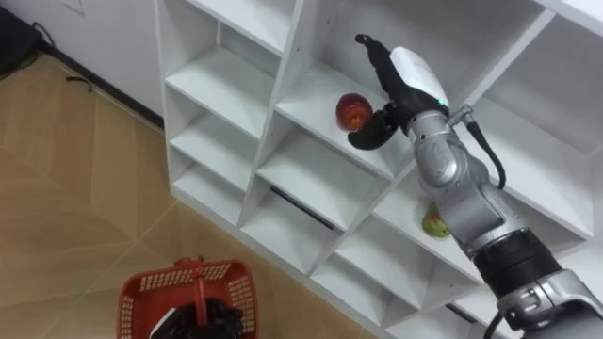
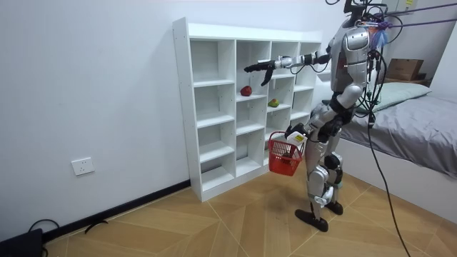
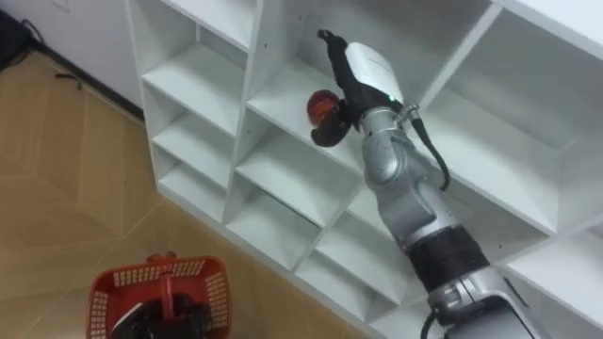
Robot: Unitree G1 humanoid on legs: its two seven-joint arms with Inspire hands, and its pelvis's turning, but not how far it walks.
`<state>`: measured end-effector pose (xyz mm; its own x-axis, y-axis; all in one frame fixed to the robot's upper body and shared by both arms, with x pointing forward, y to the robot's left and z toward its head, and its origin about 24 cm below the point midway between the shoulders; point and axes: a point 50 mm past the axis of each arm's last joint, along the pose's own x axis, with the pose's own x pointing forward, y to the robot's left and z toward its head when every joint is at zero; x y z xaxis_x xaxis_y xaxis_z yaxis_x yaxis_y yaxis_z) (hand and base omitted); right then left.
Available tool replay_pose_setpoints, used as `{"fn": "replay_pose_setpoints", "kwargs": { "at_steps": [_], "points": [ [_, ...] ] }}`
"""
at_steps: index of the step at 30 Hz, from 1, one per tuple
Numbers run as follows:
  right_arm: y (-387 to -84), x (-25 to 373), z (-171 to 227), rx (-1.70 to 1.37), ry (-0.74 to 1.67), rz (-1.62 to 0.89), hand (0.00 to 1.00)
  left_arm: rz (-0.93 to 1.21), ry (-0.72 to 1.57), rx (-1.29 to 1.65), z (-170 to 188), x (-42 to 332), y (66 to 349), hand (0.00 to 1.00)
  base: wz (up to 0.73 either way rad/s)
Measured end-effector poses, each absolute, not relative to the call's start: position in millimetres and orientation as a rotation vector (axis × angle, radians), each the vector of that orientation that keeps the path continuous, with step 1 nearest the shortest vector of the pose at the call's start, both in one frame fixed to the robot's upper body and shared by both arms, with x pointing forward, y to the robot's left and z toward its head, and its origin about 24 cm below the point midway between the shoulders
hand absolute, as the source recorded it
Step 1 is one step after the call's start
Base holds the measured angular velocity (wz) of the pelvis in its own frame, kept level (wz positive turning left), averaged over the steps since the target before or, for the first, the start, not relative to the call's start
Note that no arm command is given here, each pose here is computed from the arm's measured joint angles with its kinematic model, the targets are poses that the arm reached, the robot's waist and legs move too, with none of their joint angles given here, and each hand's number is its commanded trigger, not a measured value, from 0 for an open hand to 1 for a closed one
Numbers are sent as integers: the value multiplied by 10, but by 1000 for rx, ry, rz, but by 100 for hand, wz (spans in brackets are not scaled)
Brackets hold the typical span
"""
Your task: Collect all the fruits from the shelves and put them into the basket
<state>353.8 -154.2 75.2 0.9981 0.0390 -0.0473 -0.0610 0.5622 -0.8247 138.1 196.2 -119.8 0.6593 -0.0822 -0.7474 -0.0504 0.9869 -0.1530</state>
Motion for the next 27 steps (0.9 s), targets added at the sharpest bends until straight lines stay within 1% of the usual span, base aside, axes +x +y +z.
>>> {"fn": "replay_pose_setpoints", "kwargs": {
  "at_steps": [2,10,17,27],
  "points": [
    [-1665,3582,719,-1004,67,24,0,-23,844,-166,-1183,1421,1965,100,9],
    [-1897,3734,779,-1056,120,-59,0,-17,849,-156,-1193,1459,2012,100,0],
    [-1937,3784,841,-1028,108,-86,0,-5,844,-147,-1192,1516,2061,100,-1],
    [-1963,3855,933,-1038,99,-109,0,3,849,-137,-1207,1565,2038,100,0]
  ]
}}
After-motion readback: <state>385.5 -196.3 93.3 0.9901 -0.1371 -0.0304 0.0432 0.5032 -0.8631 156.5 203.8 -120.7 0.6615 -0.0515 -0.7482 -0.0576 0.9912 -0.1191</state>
